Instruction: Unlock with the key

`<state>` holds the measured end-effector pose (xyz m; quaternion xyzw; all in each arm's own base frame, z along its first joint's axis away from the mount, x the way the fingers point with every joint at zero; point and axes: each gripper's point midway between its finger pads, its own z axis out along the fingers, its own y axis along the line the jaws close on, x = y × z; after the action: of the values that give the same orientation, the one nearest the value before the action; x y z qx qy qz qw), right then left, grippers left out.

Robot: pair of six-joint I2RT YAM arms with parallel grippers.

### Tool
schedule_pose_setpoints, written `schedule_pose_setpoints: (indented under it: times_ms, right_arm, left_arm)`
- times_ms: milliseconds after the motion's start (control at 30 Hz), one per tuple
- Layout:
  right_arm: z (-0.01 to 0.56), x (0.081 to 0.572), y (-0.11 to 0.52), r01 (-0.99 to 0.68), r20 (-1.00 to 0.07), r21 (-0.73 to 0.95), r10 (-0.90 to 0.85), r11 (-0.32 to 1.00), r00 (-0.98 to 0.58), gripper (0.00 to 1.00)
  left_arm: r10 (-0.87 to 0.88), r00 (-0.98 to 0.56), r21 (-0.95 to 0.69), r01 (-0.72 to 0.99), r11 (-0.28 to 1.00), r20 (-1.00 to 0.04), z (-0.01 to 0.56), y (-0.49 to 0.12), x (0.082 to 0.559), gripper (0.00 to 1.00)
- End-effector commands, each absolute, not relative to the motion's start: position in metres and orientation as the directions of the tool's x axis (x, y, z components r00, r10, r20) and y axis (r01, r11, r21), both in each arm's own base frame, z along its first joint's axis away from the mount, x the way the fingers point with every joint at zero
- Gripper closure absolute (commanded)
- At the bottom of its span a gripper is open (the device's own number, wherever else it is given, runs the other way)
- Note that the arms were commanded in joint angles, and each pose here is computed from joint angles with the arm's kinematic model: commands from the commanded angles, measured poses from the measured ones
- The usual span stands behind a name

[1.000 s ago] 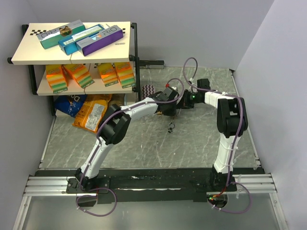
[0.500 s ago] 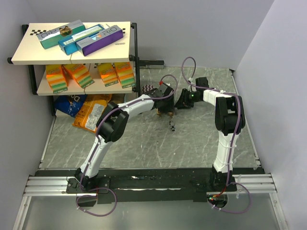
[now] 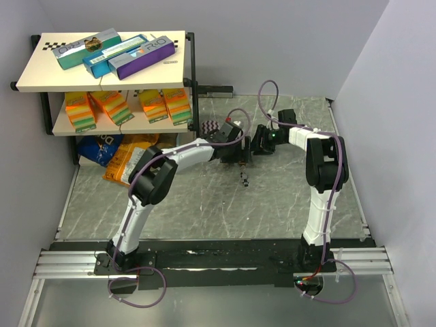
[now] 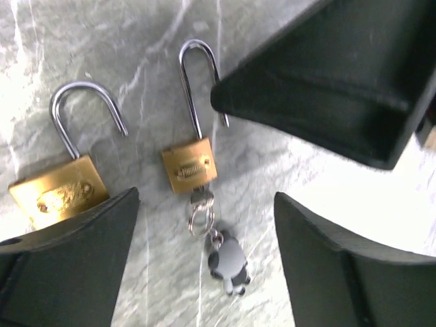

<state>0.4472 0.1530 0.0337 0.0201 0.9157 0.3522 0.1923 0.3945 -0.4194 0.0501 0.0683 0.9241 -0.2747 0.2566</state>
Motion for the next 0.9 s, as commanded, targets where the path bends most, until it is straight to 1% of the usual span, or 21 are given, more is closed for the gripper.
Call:
schedule_pose_setpoints:
  times_ms: [0, 33, 100, 233, 267, 333, 367, 433, 467, 500, 533, 600, 667, 700, 733, 767, 833, 867]
  right_arm:
    - [0.094, 0.467, 0.15, -0.217, -0.489, 0.636, 0.169, 0.741, -0.856, 0.32]
    - [0.103, 0.467, 0.146, -0.223, -0.505, 0.628, 0.173, 0.746, -0.846, 0.29]
    - [0.109, 0.467, 0.142, -0.232, -0.533, 0.601, 0.168, 0.765, -0.829, 0.27]
    - [0.134, 0.458, 0.134, -0.249, -0.589, 0.555, 0.164, 0.794, -0.791, 0.27]
    - [0.138, 0.455, 0.132, -0.247, -0.594, 0.548, 0.164, 0.799, -0.788, 0.27]
    - [0.155, 0.449, 0.129, -0.255, -0.625, 0.528, 0.168, 0.81, -0.762, 0.27]
    - [0.161, 0.445, 0.128, -0.253, -0.63, 0.523, 0.169, 0.814, -0.758, 0.27]
    - [0.184, 0.437, 0.124, -0.27, -0.665, 0.502, 0.167, 0.822, -0.728, 0.27]
    - [0.192, 0.435, 0.122, -0.268, -0.679, 0.486, 0.166, 0.832, -0.716, 0.27]
    - [0.197, 0.429, 0.119, -0.257, -0.678, 0.478, 0.167, 0.84, -0.716, 0.27]
    - [0.216, 0.423, 0.116, -0.269, -0.709, 0.462, 0.169, 0.845, -0.685, 0.27]
    - [0.231, 0.412, 0.111, -0.258, -0.726, 0.437, 0.17, 0.862, -0.666, 0.26]
    - [0.26, 0.399, 0.104, -0.26, -0.77, 0.408, 0.176, 0.875, -0.614, 0.26]
    - [0.269, 0.393, 0.104, -0.265, -0.782, 0.401, 0.177, 0.877, -0.597, 0.26]
    - [0.287, 0.381, 0.101, -0.272, -0.807, 0.387, 0.181, 0.881, -0.562, 0.26]
    - [0.295, 0.375, 0.1, -0.276, -0.818, 0.381, 0.182, 0.882, -0.545, 0.26]
    - [0.313, 0.357, 0.096, -0.283, -0.848, 0.362, 0.187, 0.888, -0.496, 0.25]
    - [0.316, 0.351, 0.095, -0.286, -0.854, 0.357, 0.186, 0.89, -0.486, 0.25]
  left_arm:
    - [-0.022, -0.766, -0.498, 0.396, 0.771, -0.643, 0.115, -0.433, 0.398, 0.13]
    - [-0.019, -0.753, -0.491, 0.41, 0.769, -0.658, 0.122, -0.434, 0.398, 0.11]
    - [-0.015, -0.703, -0.464, 0.453, 0.761, -0.711, 0.142, -0.436, 0.402, 0.07]
    - [-0.007, -0.595, -0.417, 0.554, 0.72, -0.803, 0.187, -0.445, 0.397, 0.05]
    - [-0.023, -0.567, -0.415, 0.573, 0.707, -0.823, 0.207, -0.446, 0.394, 0.05]
    - [-0.052, -0.534, -0.417, 0.591, 0.69, -0.844, 0.227, -0.446, 0.391, 0.05]
    - [-0.085, -0.507, -0.422, 0.601, 0.679, -0.858, 0.25, -0.442, 0.389, 0.05]
    - [-0.141, -0.471, -0.426, 0.581, 0.693, -0.871, 0.275, -0.433, 0.391, 0.04]
    - [-0.182, -0.437, -0.433, 0.588, 0.683, -0.881, 0.303, -0.427, 0.387, 0.04]
    - [-0.203, -0.42, -0.438, 0.595, 0.674, -0.884, 0.319, -0.423, 0.384, 0.03]
    - [-0.243, -0.384, -0.435, 0.562, 0.703, -0.891, 0.334, -0.412, 0.389, 0.03]
    - [-0.306, -0.338, -0.45, 0.546, 0.706, -0.89, 0.372, -0.395, 0.383, 0.01]
    - [-0.337, -0.313, -0.457, 0.513, 0.727, -0.888, 0.394, -0.374, 0.379, 0.01]
    - [-0.352, -0.312, -0.468, 0.5, 0.729, -0.882, 0.4, -0.366, 0.377, 0.03]
    - [-0.374, -0.322, -0.49, 0.475, 0.731, -0.87, 0.402, -0.356, 0.378, 0.04]
    - [-0.404, -0.304, -0.504, 0.467, 0.726, -0.863, 0.418, -0.341, 0.371, 0.04]
    - [-0.425, -0.304, -0.521, 0.426, 0.74, -0.852, 0.407, -0.323, 0.368, 0.04]
    - [-0.456, -0.27, -0.53, 0.429, 0.732, -0.848, 0.424, -0.306, 0.357, 0.04]
